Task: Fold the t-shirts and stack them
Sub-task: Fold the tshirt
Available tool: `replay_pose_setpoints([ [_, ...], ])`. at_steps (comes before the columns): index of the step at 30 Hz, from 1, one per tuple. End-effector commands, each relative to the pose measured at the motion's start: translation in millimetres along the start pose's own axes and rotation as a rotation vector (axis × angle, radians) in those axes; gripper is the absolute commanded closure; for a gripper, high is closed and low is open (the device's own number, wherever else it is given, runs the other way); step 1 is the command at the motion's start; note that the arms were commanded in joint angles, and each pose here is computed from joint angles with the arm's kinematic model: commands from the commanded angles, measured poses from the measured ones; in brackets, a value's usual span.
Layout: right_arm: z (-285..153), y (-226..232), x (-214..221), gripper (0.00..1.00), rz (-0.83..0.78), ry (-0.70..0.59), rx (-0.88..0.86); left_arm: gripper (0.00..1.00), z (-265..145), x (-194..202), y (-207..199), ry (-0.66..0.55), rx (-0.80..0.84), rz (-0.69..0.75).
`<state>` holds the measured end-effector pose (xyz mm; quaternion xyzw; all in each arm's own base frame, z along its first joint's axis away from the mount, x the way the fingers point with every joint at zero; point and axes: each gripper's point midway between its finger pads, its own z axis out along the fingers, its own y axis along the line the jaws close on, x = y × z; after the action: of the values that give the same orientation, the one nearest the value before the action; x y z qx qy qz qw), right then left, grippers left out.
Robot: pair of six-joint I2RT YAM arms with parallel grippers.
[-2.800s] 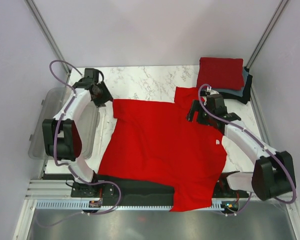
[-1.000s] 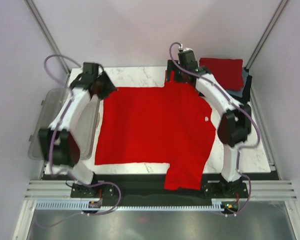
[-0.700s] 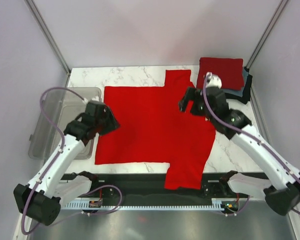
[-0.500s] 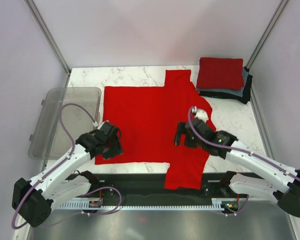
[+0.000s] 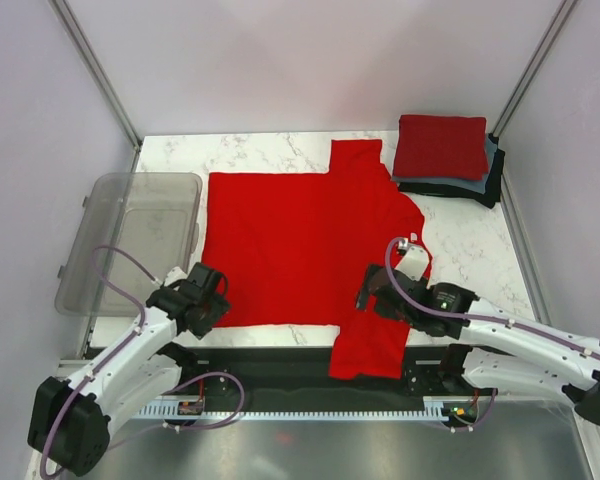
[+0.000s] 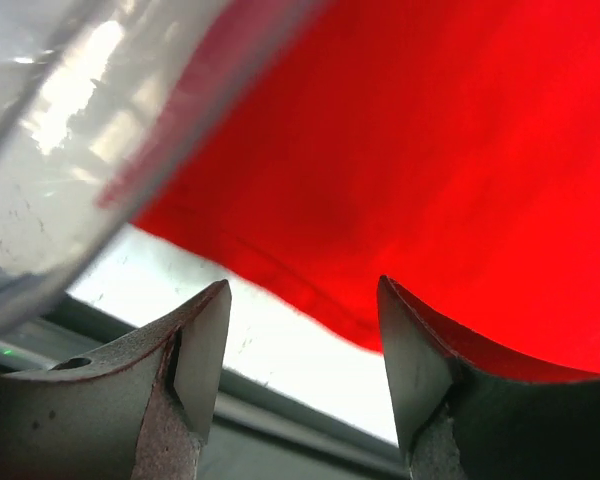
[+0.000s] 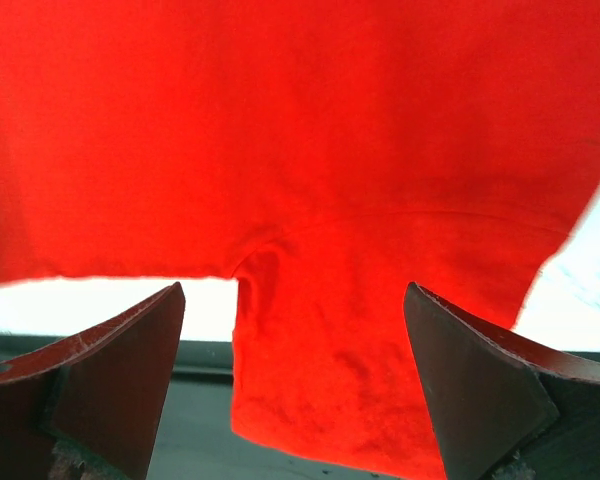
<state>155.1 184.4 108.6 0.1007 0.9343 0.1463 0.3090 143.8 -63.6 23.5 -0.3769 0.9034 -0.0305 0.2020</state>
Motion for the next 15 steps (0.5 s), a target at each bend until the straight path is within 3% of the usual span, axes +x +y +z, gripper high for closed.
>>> replay_pose_setpoints([
  [1, -6.6, -27.2, -19.5, 0.02, 0.111, -0.125, 0.101, 0.34, 12.2, -16.6, -0.6, -0.069, -0.011, -0.187],
  [7, -0.7, -42.2, -10.4, 0.02, 0.172, -0.121, 0.145, 0.41, 15.0, -25.6, 4.9, -0.109, -0.052, -0.218],
  [12, 21.6, -32.6, 21.6, 0.02, 0.124, 0.010, 0.139, 0.46, 17.3, -24.4, 1.7, -0.076, -0.104, -0.172],
  [15, 26.7, -29.2, 25.4, 0.02, 0.104, 0.029, 0.149, 0.42, 15.2, -12.6, -2.9, -0.037, -0.085, -0.130],
])
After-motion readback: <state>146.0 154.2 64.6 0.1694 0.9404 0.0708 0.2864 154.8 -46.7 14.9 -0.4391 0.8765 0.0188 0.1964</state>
